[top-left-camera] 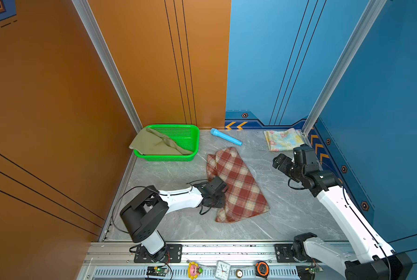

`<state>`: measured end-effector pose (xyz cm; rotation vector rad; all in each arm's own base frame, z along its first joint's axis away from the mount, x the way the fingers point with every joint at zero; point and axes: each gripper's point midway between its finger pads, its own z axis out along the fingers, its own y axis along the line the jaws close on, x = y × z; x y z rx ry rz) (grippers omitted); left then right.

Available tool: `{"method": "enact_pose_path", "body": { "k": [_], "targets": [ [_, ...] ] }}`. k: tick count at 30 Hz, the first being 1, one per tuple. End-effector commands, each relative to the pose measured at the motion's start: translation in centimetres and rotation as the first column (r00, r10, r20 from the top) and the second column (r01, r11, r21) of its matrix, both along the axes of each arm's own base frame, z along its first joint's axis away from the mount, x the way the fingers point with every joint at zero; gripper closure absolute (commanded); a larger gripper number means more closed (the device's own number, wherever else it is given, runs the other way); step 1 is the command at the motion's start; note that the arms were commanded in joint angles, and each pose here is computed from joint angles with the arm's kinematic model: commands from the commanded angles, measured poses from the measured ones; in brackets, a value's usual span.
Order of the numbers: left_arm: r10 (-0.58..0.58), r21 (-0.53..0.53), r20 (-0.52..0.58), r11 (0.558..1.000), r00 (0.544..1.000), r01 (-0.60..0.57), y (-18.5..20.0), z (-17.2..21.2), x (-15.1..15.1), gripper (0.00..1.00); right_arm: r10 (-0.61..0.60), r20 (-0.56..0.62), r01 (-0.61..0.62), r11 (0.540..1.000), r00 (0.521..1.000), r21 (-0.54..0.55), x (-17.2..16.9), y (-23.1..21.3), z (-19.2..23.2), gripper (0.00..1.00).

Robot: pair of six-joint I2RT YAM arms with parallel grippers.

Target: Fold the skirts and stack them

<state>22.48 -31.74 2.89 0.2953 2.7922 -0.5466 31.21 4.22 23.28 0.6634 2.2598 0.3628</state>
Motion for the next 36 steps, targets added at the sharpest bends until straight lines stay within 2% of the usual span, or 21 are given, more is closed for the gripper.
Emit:
{"method": "enact_pose_path", "body": {
  "k": [1,3,5,8,12,15,18,21,23,28,36],
  "targets": [
    [-0.169,-0.021,-0.049,0.986,0.984,0.168,-5.6,-0.2,-2.4,0.39,0.052,-0.07,-0.052,0.999,0.996,0.004,-1.3,-0.2,-0.8,0.08],
    [-0.216,-0.064,-0.041,0.975,0.976,0.213,-7.6,1.0,-2.7,0.22,0.065,-0.087,-0.065,0.998,0.994,-0.005,-1.2,-0.3,-0.9,0.08],
    [-0.224,-0.084,-0.027,0.972,0.974,0.221,-7.3,1.9,-2.6,0.15,0.081,-0.098,-0.083,0.997,0.992,-0.01,-1.3,0.0,-1.2,0.07],
    [-0.172,-0.083,-0.025,0.982,0.985,0.17,-3.8,2.6,-2.0,0.15,0.104,-0.131,-0.108,0.994,0.986,-0.025,-1.5,0.4,-2.4,0.08],
    [-0.055,-0.083,-0.011,0.995,0.998,0.054,2.1,4.0,-0.5,0.16,0.2,-0.198,-0.221,0.971,0.96,-0.092,-1.2,3.1,-4.6,0.08],
    [0.057,-0.08,0.012,0.995,0.998,-0.055,6.1,5.3,1.5,0.2,0.333,-0.229,-0.365,0.923,0.915,-0.118,0.0,7.7,-6.2,0.1],
    [0.168,-0.093,0.016,0.982,0.986,-0.166,9.3,5.8,3.6,0.24,0.46,-0.267,-0.509,0.846,0.847,-0.156,1.3,12.7,-7.7,0.13],
    [0.235,-0.11,0.018,0.967,0.972,-0.231,10.7,6.1,5.3,0.25,0.521,-0.319,-0.595,0.776,0.792,-0.21,2.5,16.2,-9.3,0.17],
    [0.252,-0.12,0.026,0.962,0.967,-0.247,10.8,6.3,6.5,0.25,0.526,-0.348,-0.614,0.756,0.776,-0.226,3.2,17.2,-10.6,0.21],
    [0.238,-0.136,0.029,0.963,0.971,-0.232,9.1,5.7,9.7,0.25,0.477,-0.389,-0.585,0.777,0.788,-0.233,3.6,16.6,-12.6,0.27],
    [0.18,-0.114,0.053,0.978,0.982,-0.173,6.3,4.4,14.4,0.28,0.381,-0.387,-0.485,0.846,0.84,-0.221,2.0,11.7,-13.4,0.32]
  ]
}}
